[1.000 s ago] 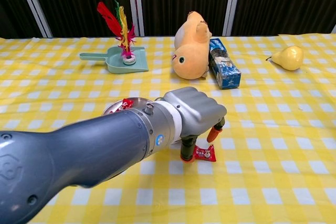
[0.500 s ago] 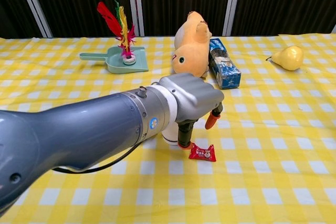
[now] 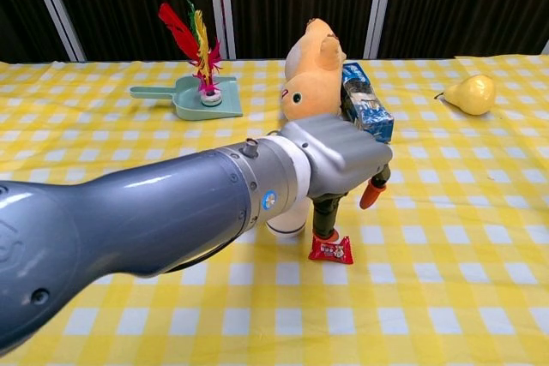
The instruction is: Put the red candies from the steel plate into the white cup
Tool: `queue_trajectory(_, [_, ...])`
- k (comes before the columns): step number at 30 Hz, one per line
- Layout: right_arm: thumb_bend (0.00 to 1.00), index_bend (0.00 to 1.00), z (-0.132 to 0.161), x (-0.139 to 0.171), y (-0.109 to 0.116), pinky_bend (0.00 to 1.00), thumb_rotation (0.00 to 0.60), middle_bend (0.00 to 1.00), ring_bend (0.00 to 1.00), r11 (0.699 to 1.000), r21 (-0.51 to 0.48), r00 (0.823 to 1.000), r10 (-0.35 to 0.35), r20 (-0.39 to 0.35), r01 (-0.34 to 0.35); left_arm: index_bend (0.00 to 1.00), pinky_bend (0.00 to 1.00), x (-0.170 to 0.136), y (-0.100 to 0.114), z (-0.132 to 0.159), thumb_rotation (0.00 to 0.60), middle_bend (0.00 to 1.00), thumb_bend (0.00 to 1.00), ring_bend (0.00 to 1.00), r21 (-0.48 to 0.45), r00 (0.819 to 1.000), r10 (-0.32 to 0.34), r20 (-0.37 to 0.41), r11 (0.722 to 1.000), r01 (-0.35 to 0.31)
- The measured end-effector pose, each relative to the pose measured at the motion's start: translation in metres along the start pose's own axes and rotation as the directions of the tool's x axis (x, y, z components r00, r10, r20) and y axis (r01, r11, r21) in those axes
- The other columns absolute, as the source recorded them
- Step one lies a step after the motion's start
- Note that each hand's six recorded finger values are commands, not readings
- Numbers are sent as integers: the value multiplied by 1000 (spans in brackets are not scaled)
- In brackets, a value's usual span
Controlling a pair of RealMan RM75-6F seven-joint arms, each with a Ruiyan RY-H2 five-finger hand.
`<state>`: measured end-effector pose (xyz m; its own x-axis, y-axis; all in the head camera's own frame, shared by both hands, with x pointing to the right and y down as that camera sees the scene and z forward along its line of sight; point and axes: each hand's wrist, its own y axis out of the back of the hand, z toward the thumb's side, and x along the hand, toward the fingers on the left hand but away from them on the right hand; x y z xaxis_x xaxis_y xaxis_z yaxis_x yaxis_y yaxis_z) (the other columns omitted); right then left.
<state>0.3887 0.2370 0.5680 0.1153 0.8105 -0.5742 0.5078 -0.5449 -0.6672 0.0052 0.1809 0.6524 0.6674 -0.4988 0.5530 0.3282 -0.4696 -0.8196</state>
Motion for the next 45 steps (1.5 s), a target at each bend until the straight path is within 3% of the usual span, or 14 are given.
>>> queue_trajectory(7, [326,0,0,0,0,0,600,0,0,1000,-1,1000,-1,0,1,414,996,5,0,4,600,917,268,969,31,999,0,53,1000,-2])
queue_trajectory(30, [327,0,0,0,1,0,600,0,0,1000,-5,1000,-4,1,4,381,996,12,-19,8,600,910,268,969,84,996,-71,48,994,67])
queue_trajectory(45, [327,0,0,1,1,0,600,0,0,1000,-7,1000,-2,1,2,357,996,17,-13,10,600,907,268,969,73,998,-42,42,997,39])
